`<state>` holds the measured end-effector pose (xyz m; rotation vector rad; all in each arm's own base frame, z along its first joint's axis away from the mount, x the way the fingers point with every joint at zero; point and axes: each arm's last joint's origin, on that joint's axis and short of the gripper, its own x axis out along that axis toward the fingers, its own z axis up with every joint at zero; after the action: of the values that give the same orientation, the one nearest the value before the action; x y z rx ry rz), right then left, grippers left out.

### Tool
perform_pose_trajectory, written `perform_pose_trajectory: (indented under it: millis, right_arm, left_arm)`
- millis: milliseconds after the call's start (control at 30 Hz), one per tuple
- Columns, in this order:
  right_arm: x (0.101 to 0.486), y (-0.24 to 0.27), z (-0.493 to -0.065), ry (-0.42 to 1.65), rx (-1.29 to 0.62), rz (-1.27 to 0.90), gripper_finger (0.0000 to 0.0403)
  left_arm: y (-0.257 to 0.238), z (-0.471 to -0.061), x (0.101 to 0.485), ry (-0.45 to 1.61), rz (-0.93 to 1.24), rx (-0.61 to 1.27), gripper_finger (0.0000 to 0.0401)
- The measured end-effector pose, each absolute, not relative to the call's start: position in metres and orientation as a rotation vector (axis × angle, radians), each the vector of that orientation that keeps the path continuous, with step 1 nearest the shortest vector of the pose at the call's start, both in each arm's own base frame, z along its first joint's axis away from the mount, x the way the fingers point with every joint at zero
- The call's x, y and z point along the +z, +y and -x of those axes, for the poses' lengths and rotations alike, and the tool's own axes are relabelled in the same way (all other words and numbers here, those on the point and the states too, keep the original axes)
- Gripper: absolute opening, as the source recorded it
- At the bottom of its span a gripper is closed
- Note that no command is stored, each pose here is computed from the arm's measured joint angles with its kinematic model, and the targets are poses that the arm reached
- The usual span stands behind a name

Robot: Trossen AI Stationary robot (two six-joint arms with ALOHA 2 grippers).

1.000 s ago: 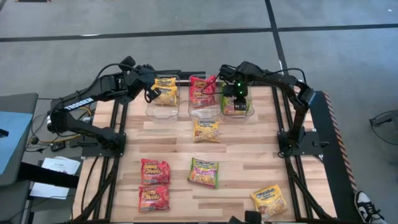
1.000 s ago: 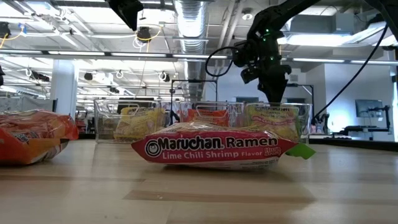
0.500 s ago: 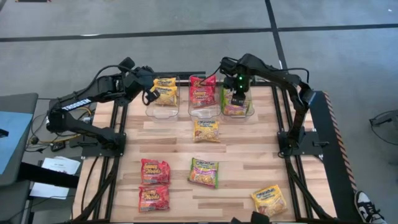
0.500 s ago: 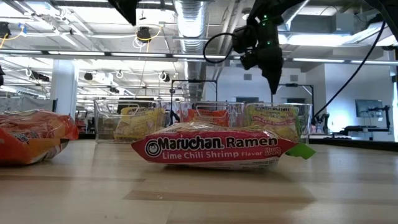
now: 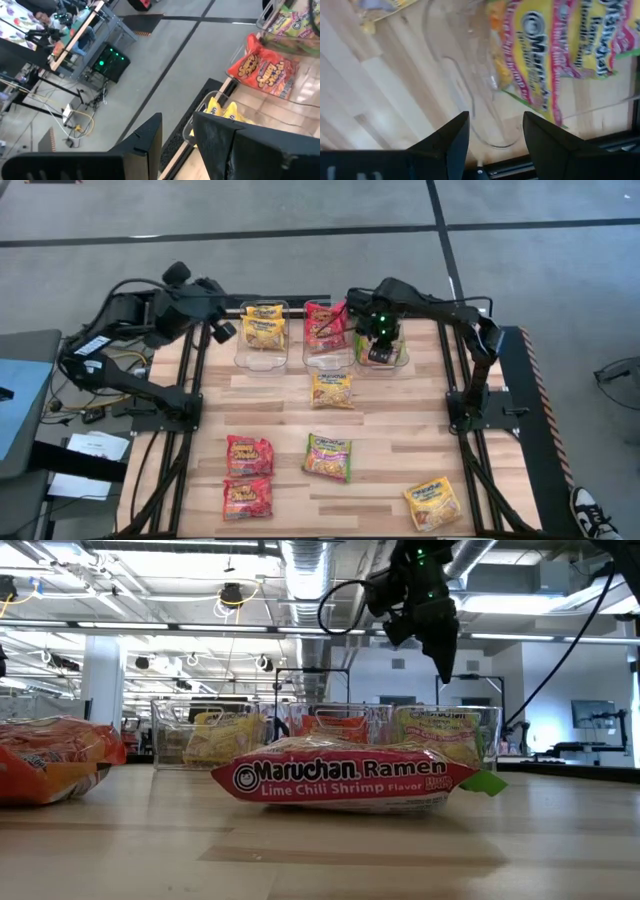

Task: Sort Maruchan noodles
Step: Put the orange noodle pack into the middle transparent bin

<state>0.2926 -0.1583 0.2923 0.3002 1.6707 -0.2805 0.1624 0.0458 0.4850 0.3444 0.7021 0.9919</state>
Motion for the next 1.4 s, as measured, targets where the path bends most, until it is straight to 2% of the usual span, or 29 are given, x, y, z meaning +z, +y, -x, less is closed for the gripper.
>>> perform_pose_trajectory:
  millis: [267,567,767,1000,1400]
  right_arm:
    - [0.292,-0.120,-0.310,1.679,-0.202,-0.209,0.0210]
    - [0.292,-0.082,-0.322,1.670,-0.295,-0.270,0.0210]
    - [0.293,-0.051,-0.329,1.663,-0.291,-0.383,0.0210]
    - [0.293,-0.005,-0.333,1.688,-0.156,-0.462,0.0210]
    - [0.293,0.061,-0.330,1.705,-0.118,-0.412,0.0210]
  left_arm:
    - [0.042,-0.138,0.517,0.594,-0.291,0.975,0.0104]
    - [0.036,-0.099,0.564,0.396,-0.251,0.960,0.0156]
    - [0.028,-0.079,0.579,0.244,-0.133,0.756,0.0171]
    - [0.021,-0.073,0.554,0.453,0.042,0.530,0.0163]
    - [0.015,-0.110,0.509,0.703,0.236,0.204,0.0160]
